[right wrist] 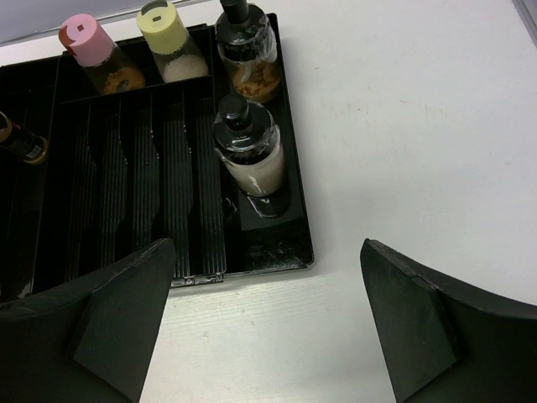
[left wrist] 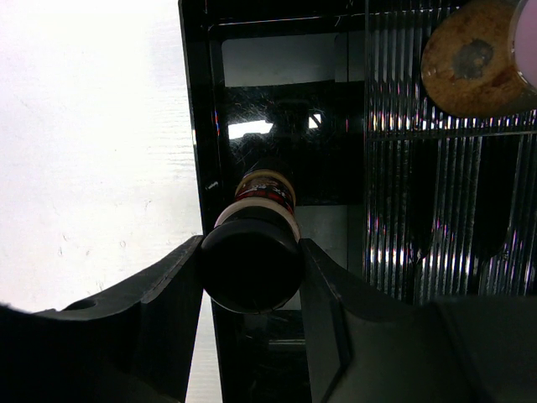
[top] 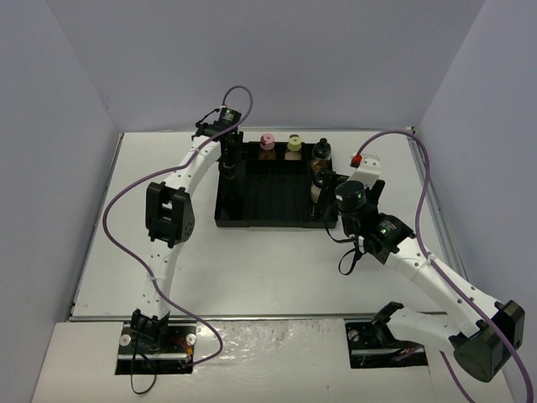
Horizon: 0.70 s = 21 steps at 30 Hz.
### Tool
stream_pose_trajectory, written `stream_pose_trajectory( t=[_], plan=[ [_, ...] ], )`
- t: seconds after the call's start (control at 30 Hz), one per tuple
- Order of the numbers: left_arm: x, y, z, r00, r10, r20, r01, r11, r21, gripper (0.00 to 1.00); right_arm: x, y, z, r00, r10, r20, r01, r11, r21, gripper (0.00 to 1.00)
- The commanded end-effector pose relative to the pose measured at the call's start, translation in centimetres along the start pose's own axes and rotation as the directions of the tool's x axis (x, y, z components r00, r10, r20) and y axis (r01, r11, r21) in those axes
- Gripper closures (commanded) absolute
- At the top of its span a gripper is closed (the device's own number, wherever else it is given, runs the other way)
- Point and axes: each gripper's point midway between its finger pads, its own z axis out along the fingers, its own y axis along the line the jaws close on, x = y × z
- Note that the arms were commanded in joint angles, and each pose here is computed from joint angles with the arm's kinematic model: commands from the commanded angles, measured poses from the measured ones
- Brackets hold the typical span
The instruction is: Organize the condiment bottles
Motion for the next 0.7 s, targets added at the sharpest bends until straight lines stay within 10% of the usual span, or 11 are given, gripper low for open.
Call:
stream_pose_trajectory(
  t=[0.0, 0.33, 0.67],
  plan=[
    [-3.3, -0.4, -2.7, 0.994, -0.008, 0.105, 0.006, 1.0, 0.019, 0.88, -1.7, 0.2, -0.4, 0.995, 0.066, 0.071, -0.065, 0.998, -0.009, 0.11],
    [-3.5, -0.3, -3.1, 0.993, -0.008, 0.118, 0.006, 1.0, 0.02, 0.44, -1.6, 0.2, -0.4, 0.996, 0.065, 0.068, -0.065, 0.998, -0.008, 0.11],
    [-4.3, -0.4, -5.1, 0.987, 0.001, 0.158, -0.005, 1.0, 0.026, 0.35, -1.4, 0.1, -0.5, 0.995, 0.068, 0.067, -0.068, 0.998, -0.007, 0.11]
  ],
)
